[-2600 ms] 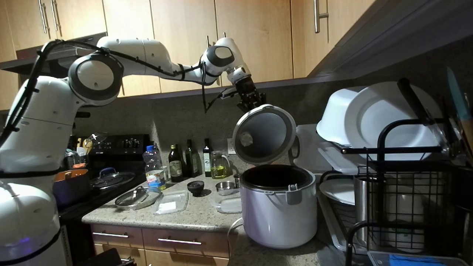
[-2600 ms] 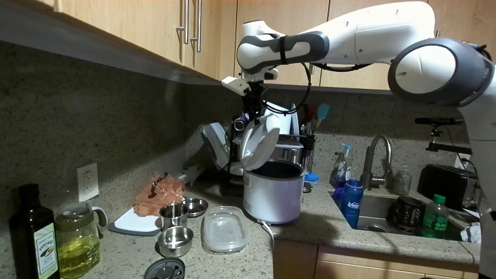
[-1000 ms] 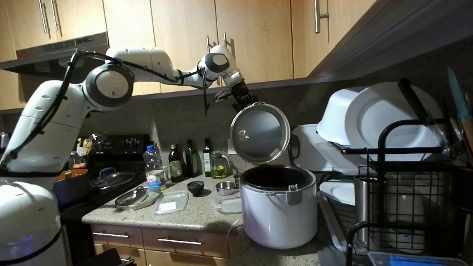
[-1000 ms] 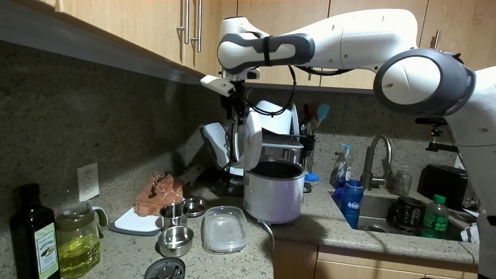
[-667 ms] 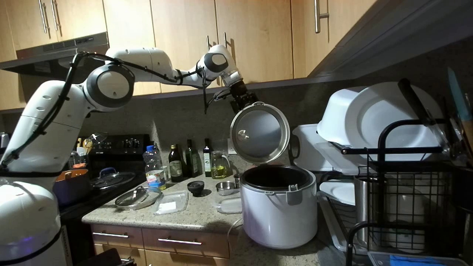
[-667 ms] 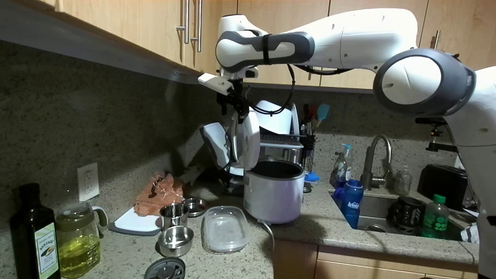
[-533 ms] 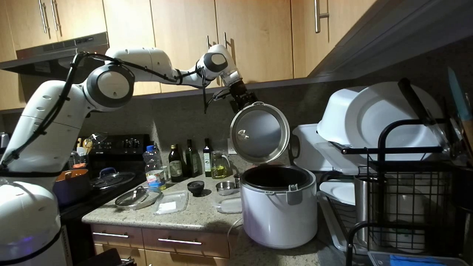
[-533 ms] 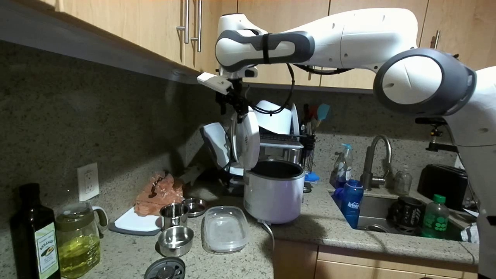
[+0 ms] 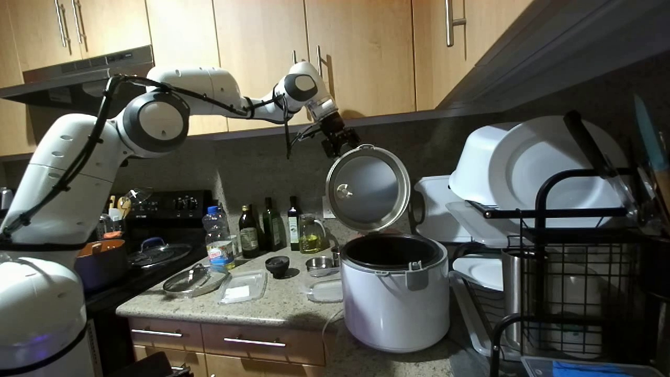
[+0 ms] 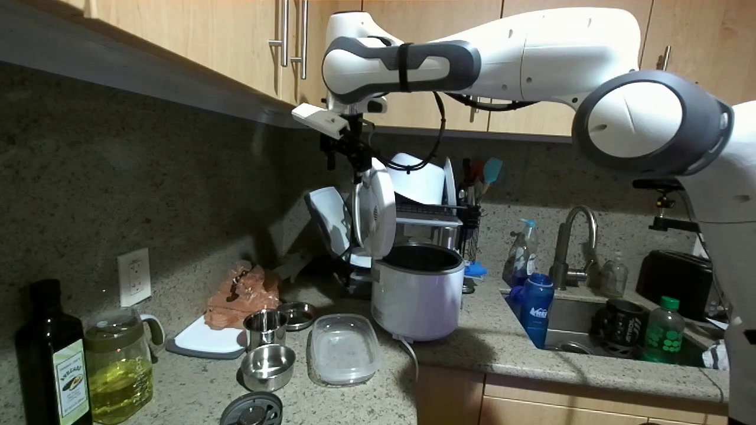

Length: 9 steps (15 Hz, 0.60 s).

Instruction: Open the lid of the white appliance

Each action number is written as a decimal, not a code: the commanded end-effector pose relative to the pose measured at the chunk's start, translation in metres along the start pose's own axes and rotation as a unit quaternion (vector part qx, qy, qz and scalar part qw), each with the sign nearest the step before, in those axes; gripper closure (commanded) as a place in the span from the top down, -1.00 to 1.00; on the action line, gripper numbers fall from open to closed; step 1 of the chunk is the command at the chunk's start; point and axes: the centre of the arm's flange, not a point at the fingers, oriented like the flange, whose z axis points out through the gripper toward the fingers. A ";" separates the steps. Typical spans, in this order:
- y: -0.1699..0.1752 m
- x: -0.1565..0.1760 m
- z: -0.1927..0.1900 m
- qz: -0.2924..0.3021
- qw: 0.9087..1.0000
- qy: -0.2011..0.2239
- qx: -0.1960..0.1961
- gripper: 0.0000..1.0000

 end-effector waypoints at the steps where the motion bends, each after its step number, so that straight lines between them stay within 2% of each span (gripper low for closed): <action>1: 0.015 -0.008 -0.026 -0.020 1.000 -0.008 0.021 1.00; 6: 0.034 -0.015 -0.058 -0.028 0.999 -0.016 0.034 1.00; 9: 0.050 -0.018 -0.067 -0.034 0.999 -0.022 0.029 1.00</action>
